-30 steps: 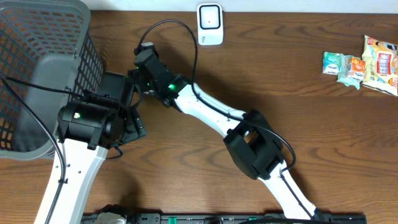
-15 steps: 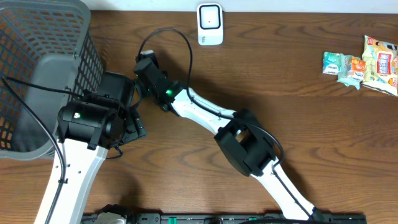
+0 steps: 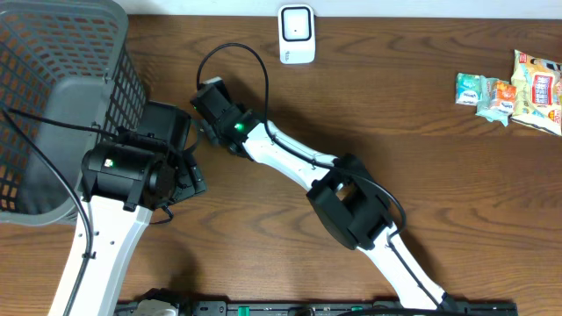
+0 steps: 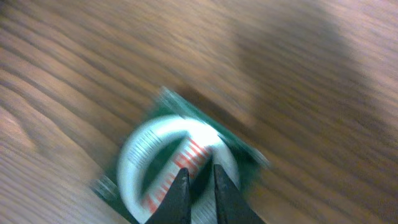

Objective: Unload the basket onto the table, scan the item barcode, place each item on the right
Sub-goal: 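Lower the right gripper onto the green tin and grasp it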

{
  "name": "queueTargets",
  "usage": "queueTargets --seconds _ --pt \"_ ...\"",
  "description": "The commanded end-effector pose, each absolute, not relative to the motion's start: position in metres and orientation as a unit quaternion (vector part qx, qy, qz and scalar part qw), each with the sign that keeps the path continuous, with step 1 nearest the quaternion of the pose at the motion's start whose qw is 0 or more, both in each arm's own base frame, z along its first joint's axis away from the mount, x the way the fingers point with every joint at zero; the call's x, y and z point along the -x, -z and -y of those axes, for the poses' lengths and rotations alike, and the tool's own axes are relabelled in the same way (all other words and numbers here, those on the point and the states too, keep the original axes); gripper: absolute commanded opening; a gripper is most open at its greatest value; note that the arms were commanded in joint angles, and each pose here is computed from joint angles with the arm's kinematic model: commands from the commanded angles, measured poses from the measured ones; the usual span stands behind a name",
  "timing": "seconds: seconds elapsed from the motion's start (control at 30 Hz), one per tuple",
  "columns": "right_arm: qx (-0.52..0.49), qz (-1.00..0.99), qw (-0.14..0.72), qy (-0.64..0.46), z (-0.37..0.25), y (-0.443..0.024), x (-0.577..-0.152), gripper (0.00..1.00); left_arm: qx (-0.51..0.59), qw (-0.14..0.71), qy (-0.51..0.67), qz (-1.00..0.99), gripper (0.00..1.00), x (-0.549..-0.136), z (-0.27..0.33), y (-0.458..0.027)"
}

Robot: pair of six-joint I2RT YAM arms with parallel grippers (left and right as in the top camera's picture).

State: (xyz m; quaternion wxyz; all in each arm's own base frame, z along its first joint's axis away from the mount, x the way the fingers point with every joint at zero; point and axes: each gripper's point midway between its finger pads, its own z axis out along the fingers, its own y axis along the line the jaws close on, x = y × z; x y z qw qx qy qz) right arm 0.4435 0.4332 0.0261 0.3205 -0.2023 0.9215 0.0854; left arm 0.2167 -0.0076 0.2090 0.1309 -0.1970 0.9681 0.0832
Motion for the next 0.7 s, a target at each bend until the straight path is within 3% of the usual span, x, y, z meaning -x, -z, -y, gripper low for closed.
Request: queueTargets --seconds 0.0,0.17,0.4,0.67 --pt "0.194 -0.929 0.315 -0.005 -0.397 -0.027 -0.444 0.05 0.205 0.13 -0.081 -0.967 0.98 -0.216 0.007 -0.209" --pt "0.196 -0.934 0.294 0.048 -0.368 -0.052 -0.431 0.04 0.205 0.13 -0.08 -0.967 0.98 -0.216 0.007 -0.209" --pt "0.192 -0.927 0.32 0.025 -0.377 -0.081 -0.431 0.12 0.205 0.13 -0.08 -0.967 0.98 -0.216 0.007 -0.209" --pt "0.186 -0.894 0.39 -0.114 -0.436 -0.115 -0.451 0.43 0.205 0.13 -0.08 -0.967 0.98 -0.216 0.007 -0.209"
